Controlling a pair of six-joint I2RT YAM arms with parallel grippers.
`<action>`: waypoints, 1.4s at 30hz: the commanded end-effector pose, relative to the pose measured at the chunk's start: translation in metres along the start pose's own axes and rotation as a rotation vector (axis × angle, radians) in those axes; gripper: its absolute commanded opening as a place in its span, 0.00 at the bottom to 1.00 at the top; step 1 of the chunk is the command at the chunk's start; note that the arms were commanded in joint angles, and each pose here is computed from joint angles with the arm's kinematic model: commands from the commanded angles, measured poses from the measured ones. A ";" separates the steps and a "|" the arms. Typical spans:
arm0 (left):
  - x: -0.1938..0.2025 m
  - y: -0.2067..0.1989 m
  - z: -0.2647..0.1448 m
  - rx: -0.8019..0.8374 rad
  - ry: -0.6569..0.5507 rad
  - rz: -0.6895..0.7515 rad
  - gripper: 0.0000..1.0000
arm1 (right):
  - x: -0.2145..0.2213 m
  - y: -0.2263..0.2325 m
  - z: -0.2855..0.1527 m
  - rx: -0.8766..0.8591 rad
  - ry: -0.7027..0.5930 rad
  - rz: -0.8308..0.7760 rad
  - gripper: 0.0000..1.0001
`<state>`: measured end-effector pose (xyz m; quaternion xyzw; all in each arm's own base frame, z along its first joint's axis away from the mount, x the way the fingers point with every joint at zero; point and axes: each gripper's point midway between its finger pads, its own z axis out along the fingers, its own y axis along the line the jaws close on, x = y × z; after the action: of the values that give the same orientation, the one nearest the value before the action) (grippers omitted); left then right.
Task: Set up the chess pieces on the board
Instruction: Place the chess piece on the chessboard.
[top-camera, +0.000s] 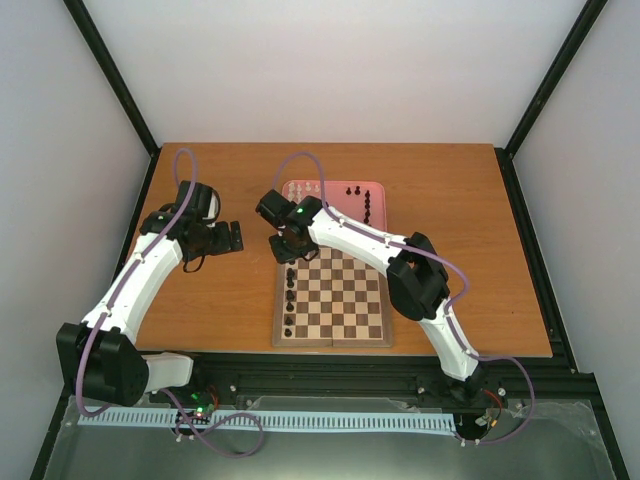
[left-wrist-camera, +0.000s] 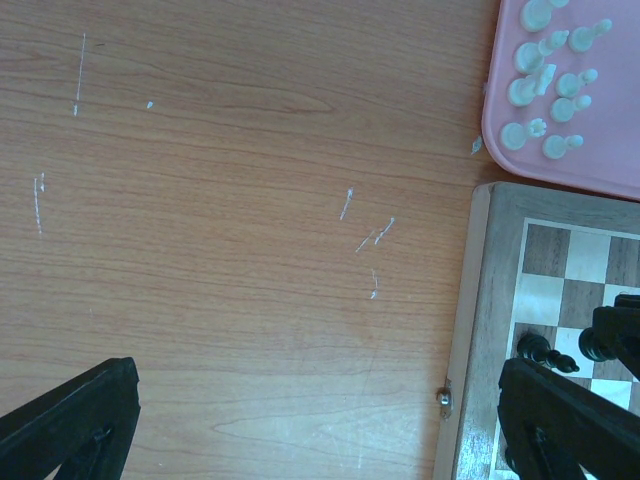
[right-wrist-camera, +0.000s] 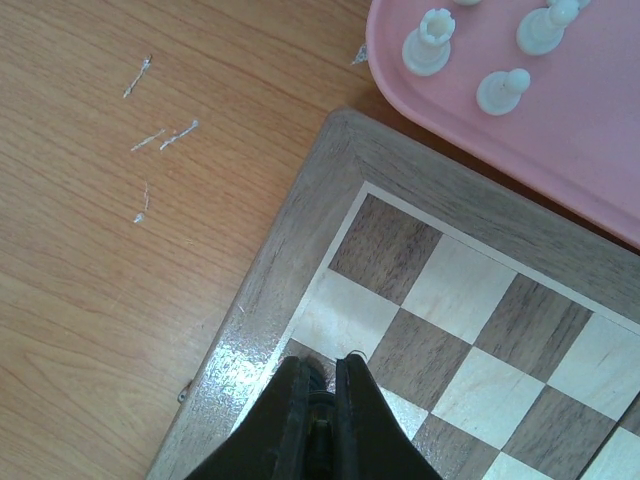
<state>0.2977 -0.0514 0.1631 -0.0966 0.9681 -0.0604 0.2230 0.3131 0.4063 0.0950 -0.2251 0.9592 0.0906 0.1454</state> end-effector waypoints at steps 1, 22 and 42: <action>-0.007 -0.002 -0.007 0.014 -0.038 0.010 1.00 | -0.005 0.004 -0.004 0.004 -0.030 -0.004 0.06; -0.008 -0.002 -0.003 0.011 -0.031 0.013 1.00 | -0.008 0.005 0.020 0.022 -0.008 -0.028 0.07; -0.008 -0.002 0.002 0.006 -0.022 0.014 1.00 | -0.008 -0.005 0.034 0.043 0.022 -0.024 0.07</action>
<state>0.3013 -0.0520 0.1626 -0.0962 0.9673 -0.0611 0.2266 0.3251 0.4143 0.0648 -0.2359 0.9595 0.0720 0.1362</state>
